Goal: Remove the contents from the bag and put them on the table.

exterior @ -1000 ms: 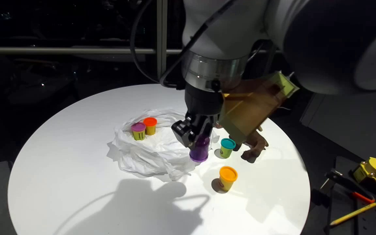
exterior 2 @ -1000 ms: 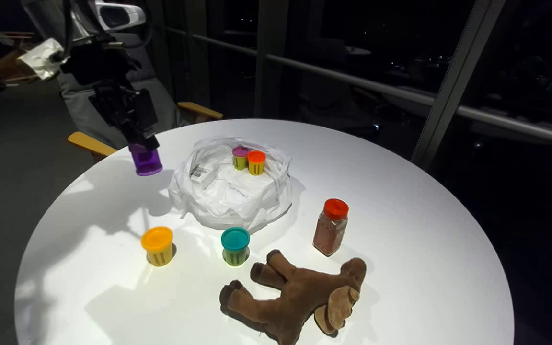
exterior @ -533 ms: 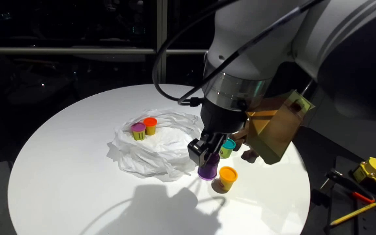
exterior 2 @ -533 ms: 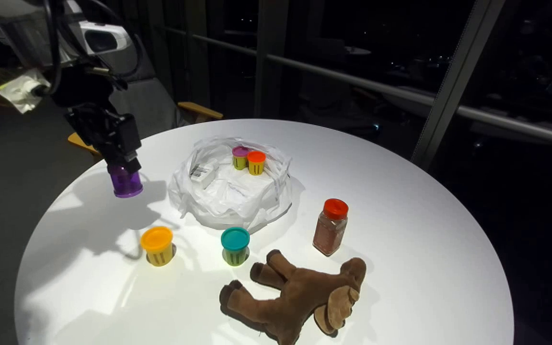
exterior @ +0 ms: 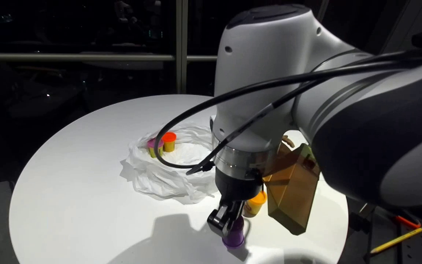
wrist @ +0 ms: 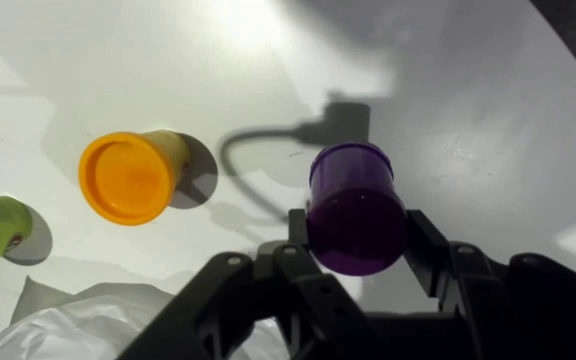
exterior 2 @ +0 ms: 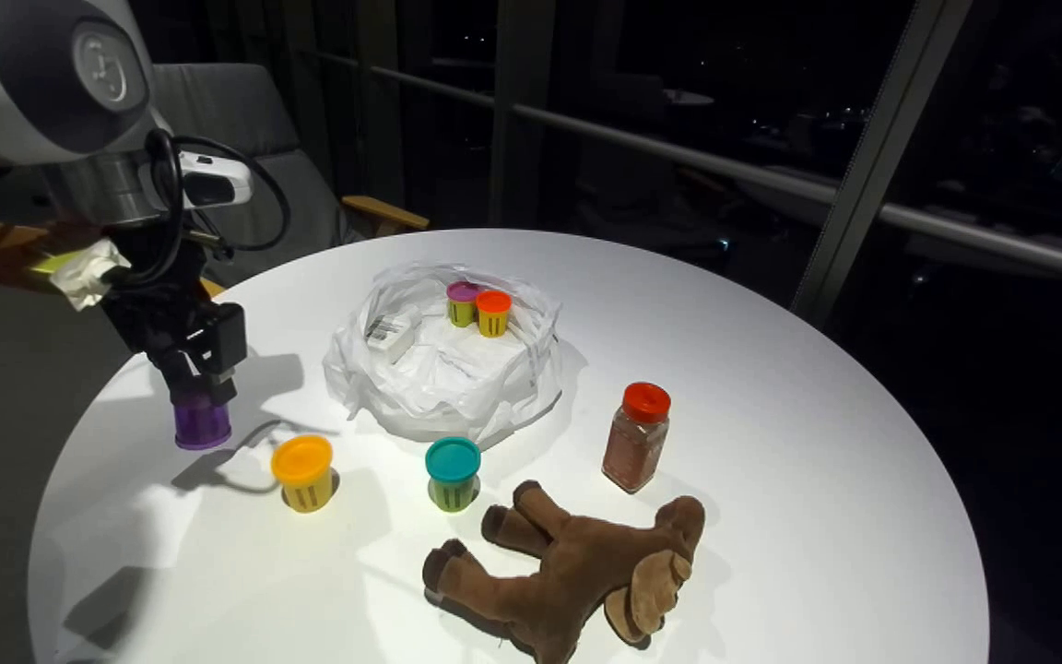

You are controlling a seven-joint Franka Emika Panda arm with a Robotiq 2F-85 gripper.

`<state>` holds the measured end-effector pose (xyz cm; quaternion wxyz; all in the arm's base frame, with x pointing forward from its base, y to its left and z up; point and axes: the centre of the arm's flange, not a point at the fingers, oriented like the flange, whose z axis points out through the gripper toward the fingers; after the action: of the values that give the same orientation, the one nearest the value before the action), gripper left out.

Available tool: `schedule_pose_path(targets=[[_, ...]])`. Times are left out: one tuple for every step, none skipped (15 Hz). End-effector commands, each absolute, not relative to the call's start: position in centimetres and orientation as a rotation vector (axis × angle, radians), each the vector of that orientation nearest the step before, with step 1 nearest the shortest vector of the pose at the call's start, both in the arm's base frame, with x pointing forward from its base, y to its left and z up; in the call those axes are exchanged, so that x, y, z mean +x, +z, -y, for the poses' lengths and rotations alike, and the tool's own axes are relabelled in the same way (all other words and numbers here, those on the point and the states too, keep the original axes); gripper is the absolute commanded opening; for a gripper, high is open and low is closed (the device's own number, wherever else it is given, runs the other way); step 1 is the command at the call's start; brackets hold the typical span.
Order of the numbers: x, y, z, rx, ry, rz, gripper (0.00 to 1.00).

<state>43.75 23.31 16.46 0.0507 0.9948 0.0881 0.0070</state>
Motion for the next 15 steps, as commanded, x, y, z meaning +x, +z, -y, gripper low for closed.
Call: schedule_pose_path(targets=[[44.6, 16.7, -24.4, 3.052, 0.081, -0.329, 0.26], [44.6, 16.8, -24.5, 3.057, 0.098, -0.333, 0.26], [44.8, 16.9, -24.7, 3.058, 0.152, -0.331, 0.26], [44.9, 16.9, -24.8, 3.061, 0.169, -0.335, 0.26], [45.1, 16.9, -24.9, 3.066, 0.181, -0.340, 0.26], [45.3, 16.8, -24.9, 3.065, 0.203, -0.339, 0.26], [45.4, 16.6, -24.9, 3.060, 0.215, -0.344, 0.26], [45.6, 16.3, -24.8, 3.051, 0.228, -0.347, 0.26], [45.9, 15.9, -24.7, 3.041, 0.237, -0.348, 0.26], [46.1, 15.6, -24.6, 3.030, 0.244, -0.355, 0.26], [46.2, 15.3, -24.5, 3.015, 0.259, -0.361, 0.26], [46.4, 14.9, -24.5, 3.000, 0.273, -0.374, 0.26], [46.6, 14.6, -24.4, 2.990, 0.281, -0.385, 0.26], [46.6, 14.4, -24.4, 2.982, 0.292, -0.396, 0.26], [46.6, 14.2, -24.4, 2.976, 0.298, -0.408, 0.26]])
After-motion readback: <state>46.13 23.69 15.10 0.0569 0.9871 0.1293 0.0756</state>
